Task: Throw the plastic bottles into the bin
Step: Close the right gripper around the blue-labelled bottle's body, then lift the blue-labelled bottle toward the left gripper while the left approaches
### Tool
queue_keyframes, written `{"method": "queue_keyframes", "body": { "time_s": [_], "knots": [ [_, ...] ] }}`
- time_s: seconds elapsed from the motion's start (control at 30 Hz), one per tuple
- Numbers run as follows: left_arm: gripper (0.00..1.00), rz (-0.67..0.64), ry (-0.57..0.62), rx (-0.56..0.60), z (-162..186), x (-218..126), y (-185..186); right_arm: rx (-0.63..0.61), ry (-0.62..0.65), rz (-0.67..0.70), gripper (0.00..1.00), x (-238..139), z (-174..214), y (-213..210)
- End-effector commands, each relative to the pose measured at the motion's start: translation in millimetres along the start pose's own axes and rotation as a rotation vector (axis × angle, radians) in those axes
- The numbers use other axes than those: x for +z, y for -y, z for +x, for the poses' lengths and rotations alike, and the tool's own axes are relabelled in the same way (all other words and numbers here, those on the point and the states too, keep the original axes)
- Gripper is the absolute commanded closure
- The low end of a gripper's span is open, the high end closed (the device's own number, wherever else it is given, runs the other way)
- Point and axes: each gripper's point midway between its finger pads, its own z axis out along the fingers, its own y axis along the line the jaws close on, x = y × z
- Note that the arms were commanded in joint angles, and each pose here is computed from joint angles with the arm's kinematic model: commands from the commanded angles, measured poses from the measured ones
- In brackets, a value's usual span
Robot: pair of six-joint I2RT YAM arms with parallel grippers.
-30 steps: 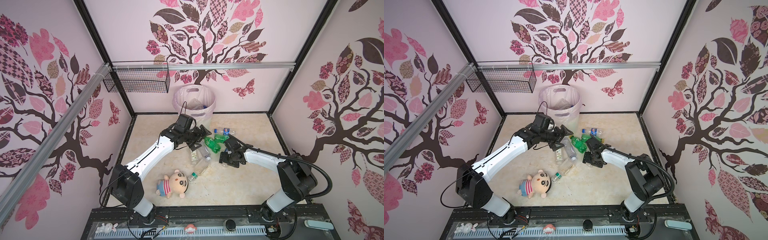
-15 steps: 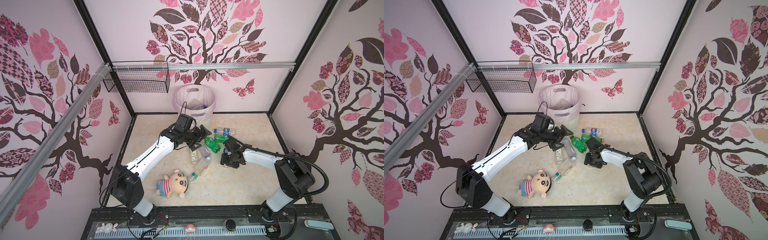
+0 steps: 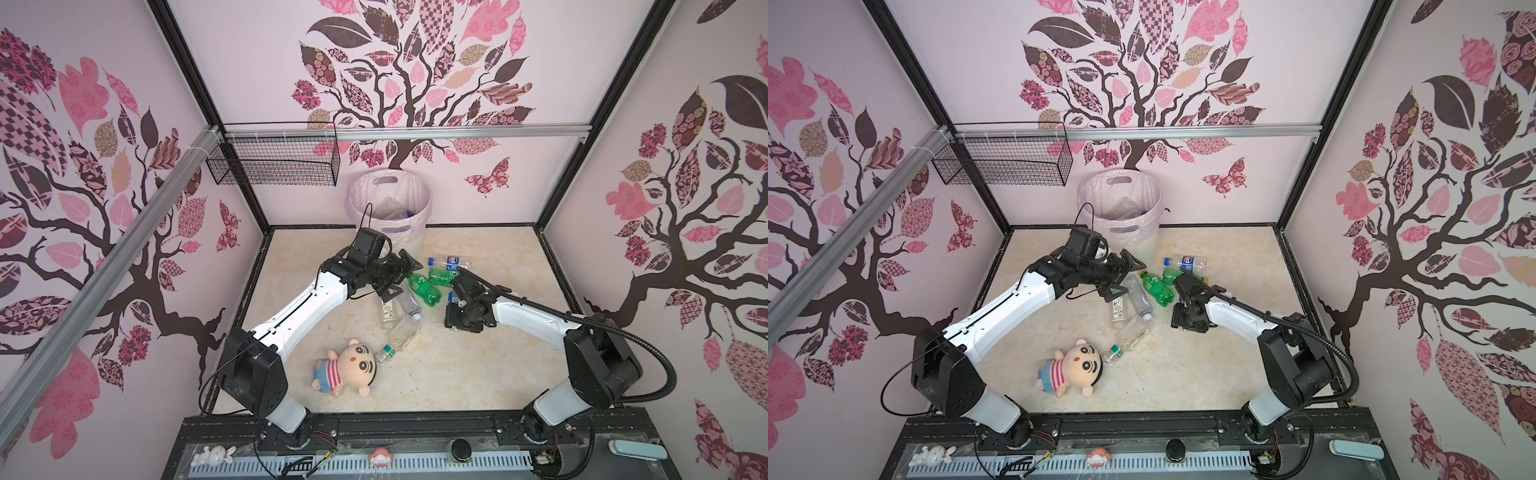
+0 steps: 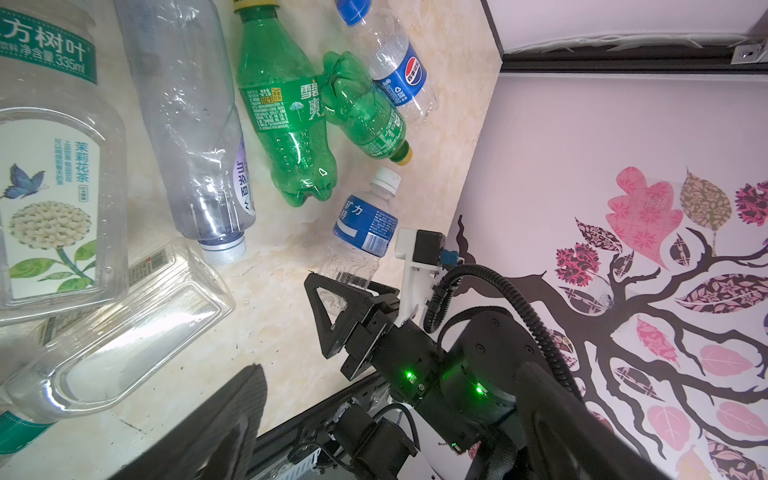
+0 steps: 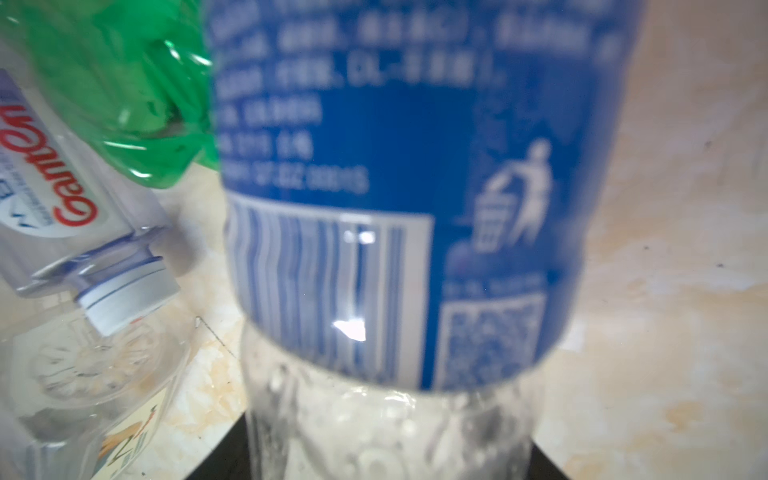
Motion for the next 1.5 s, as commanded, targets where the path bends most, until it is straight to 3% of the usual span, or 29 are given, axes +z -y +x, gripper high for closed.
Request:
{"method": "queue_keyframes", "body": {
  "time_s": [0.0,0.37,0.77,1.13,1.47],
  "knots": [
    [0.03,0.029,0.050,0.040,-11.7,-12.5,14.1,-0.043,0.090,-0.025,0.50,-35.6,-25.5,-11.7],
    [0.03,0.054,0.093,0.075,-42.1,-20.1,26.9,-0.127,0.206,-0.096,0.51,-91.1,-60.2,-39.5],
    [0.03,0.134,0.078,0.150,-47.9,-15.3,59.1,-0.192,0.324,-0.321,0.51,-156.0,-81.6,-86.4],
    [0.05,0.208,0.041,0.204,-33.9,-4.7,81.7,-0.246,0.319,-0.444,0.51,-172.5,-73.2,-116.1],
    [0.13,0.215,0.024,0.214,-28.6,-0.8,81.3,-0.291,0.312,-0.538,0.51,-184.3,-68.0,-144.6]
  ]
}}
